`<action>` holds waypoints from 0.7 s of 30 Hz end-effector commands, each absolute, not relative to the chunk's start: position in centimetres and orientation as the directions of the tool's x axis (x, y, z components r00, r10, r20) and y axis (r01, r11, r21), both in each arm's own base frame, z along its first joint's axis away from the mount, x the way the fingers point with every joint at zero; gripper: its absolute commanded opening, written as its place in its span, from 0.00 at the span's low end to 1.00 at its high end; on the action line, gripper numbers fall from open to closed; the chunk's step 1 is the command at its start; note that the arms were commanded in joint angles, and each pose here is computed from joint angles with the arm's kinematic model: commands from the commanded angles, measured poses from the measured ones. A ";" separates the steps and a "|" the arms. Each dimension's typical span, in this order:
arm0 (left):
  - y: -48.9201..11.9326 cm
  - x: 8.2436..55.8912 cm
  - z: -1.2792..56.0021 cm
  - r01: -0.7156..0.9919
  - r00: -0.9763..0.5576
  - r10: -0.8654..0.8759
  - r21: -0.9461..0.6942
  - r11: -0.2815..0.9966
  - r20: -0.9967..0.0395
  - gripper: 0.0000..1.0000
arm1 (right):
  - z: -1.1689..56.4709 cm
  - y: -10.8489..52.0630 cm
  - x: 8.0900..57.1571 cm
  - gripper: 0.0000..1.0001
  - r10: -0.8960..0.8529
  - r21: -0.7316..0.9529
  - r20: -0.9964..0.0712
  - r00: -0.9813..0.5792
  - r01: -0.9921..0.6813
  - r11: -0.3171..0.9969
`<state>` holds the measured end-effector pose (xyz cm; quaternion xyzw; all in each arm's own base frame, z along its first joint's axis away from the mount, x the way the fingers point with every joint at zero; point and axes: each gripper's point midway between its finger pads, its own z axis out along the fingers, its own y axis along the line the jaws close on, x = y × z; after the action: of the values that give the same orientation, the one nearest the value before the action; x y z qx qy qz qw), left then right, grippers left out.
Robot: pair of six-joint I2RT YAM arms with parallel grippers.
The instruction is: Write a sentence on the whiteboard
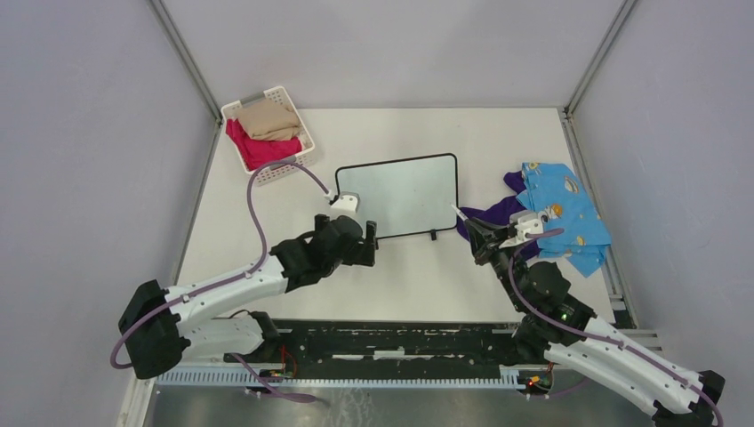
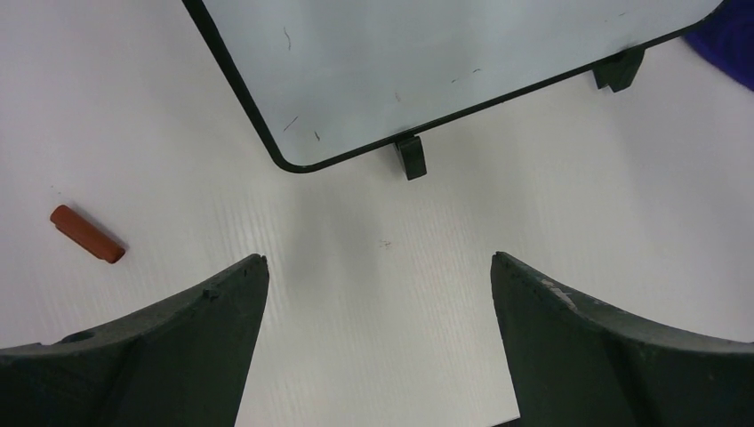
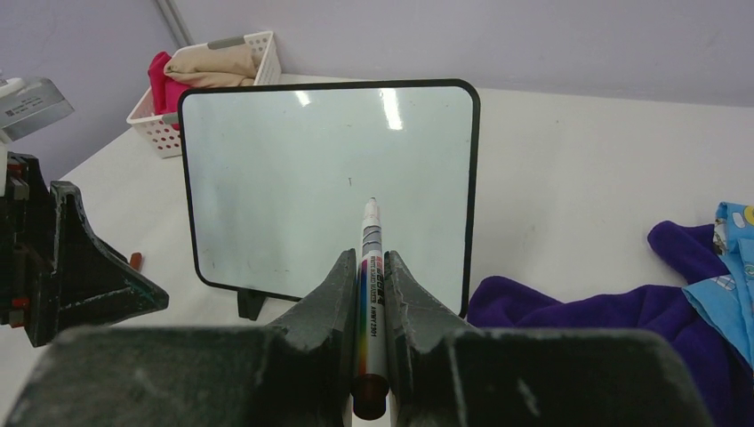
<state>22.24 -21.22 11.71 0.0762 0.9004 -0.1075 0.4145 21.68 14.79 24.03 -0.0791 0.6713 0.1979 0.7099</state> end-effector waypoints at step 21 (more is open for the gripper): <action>-26.1 26.2 6.2 0.094 -0.715 -0.079 -0.208 0.974 -0.695 0.70 | 25.3 14.9 21.4 0.00 0.220 0.185 -0.975 0.040 -0.407 0.895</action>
<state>23.42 -24.08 3.77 0.0362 0.9394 -0.0934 0.3279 21.53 15.22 23.55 -0.0833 0.6710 0.2089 0.7066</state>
